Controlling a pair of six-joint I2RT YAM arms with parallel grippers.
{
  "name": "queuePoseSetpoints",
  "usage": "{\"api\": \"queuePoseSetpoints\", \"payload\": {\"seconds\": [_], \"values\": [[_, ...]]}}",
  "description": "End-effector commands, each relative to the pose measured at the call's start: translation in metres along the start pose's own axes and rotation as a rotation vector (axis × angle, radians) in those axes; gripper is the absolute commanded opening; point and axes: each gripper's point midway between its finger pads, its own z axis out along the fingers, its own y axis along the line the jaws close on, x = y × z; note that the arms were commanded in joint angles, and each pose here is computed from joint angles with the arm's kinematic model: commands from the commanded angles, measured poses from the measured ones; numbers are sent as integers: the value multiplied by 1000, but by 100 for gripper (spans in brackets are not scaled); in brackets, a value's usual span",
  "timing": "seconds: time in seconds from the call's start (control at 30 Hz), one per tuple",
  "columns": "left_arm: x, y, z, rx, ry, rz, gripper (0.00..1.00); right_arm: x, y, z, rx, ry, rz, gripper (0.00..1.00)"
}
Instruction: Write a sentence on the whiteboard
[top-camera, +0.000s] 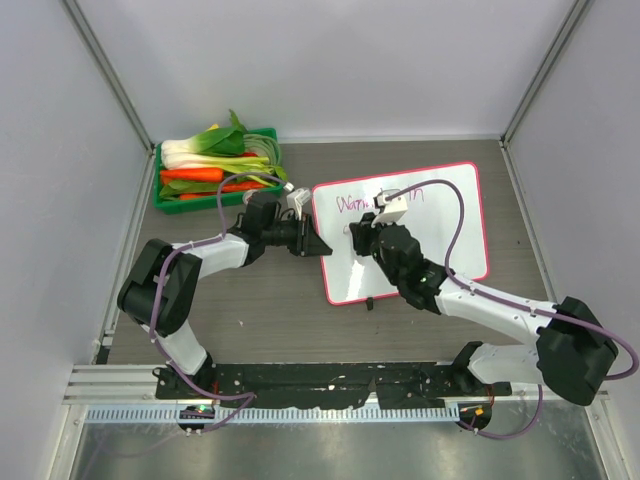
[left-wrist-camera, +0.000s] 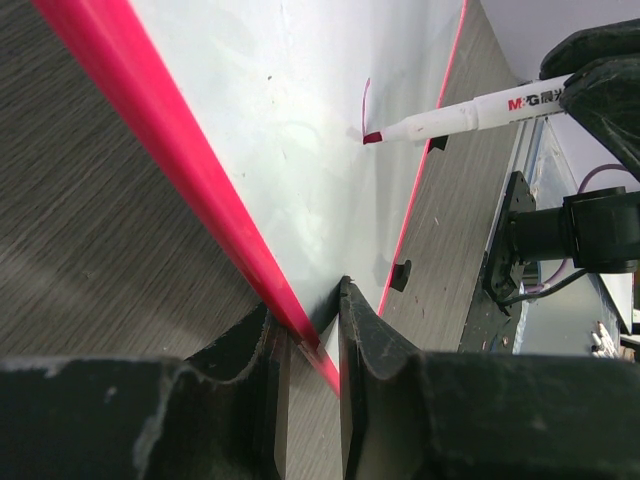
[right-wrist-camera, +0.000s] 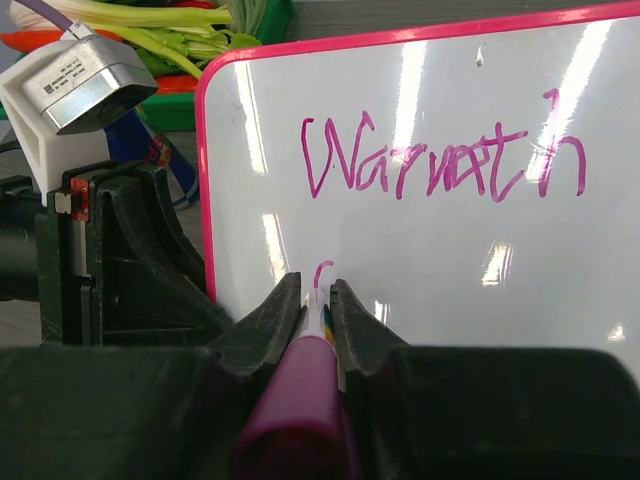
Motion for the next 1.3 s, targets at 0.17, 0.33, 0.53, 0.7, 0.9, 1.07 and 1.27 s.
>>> {"api": "queuePoseSetpoints", "payload": {"seconds": [0.17, 0.33, 0.53, 0.7, 0.9, 1.07, 1.27], "values": [[33, 28, 6, -107, 87, 45, 0, 14, -7, -11, 5, 39, -11, 1], [34, 27, 6, -103, 90, 47, 0, 20, -10, -15, -1, 56, -16, 1], [34, 27, 7, -103, 90, 46, 0, 28, -7, -18, -24, 81, -14, 1], [34, 27, 7, -105, 91, 45, 0, 22, 3, -19, -69, 77, 8, 2], [33, 27, 7, -103, 90, 47, 0, -8, 19, -23, -130, -4, 85, 1], [34, 26, 7, -102, 91, 48, 0, -27, 24, -17, -125, -49, 93, 1], [34, 27, 7, -102, 92, 47, 0, -26, 25, -1, -92, -40, 59, 1]]}}
